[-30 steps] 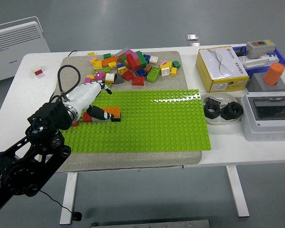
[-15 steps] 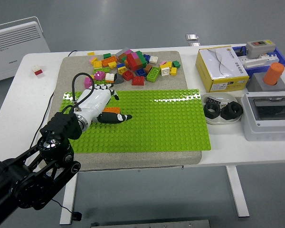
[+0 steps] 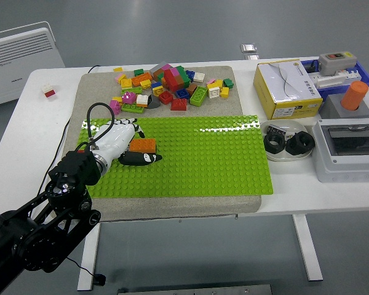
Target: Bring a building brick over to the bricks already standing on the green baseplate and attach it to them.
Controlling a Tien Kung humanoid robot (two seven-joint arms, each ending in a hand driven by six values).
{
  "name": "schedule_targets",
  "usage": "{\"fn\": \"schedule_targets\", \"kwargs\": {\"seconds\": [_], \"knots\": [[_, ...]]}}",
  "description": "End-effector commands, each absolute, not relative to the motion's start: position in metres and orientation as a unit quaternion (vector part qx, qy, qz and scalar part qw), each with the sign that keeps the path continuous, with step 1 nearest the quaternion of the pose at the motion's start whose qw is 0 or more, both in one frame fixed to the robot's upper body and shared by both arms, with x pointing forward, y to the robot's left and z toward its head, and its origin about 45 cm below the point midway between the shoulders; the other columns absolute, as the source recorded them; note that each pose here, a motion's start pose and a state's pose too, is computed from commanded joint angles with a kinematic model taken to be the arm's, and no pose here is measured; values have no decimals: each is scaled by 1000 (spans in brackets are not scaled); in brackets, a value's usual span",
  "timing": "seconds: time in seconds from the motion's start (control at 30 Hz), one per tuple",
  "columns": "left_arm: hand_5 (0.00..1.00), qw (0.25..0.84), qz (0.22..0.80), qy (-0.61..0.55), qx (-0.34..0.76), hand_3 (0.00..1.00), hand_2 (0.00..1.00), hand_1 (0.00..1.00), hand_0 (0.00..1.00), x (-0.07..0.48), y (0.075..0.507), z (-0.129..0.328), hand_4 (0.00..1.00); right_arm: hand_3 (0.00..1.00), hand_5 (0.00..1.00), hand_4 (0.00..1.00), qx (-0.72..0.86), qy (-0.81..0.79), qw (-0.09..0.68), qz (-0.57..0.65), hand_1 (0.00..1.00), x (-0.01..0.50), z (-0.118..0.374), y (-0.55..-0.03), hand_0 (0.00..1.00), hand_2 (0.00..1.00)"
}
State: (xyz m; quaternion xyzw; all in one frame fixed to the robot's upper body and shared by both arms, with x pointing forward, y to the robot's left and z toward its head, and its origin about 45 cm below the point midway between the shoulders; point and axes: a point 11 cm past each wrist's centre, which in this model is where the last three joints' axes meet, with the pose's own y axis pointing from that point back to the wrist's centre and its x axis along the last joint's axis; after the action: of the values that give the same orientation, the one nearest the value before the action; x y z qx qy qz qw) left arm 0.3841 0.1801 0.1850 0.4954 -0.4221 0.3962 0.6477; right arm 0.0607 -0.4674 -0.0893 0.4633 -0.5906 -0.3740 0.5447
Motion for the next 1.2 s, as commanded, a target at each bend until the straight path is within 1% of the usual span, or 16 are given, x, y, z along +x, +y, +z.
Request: {"fn": "schedule_targets", "kwargs": {"seconds": [1.2], "knots": [[708,652,400,-386,515,709,998,998,998,382,187,166,998,674,995,710,465,-589,543,-376,556,61,-91,-464,656,657]]}}
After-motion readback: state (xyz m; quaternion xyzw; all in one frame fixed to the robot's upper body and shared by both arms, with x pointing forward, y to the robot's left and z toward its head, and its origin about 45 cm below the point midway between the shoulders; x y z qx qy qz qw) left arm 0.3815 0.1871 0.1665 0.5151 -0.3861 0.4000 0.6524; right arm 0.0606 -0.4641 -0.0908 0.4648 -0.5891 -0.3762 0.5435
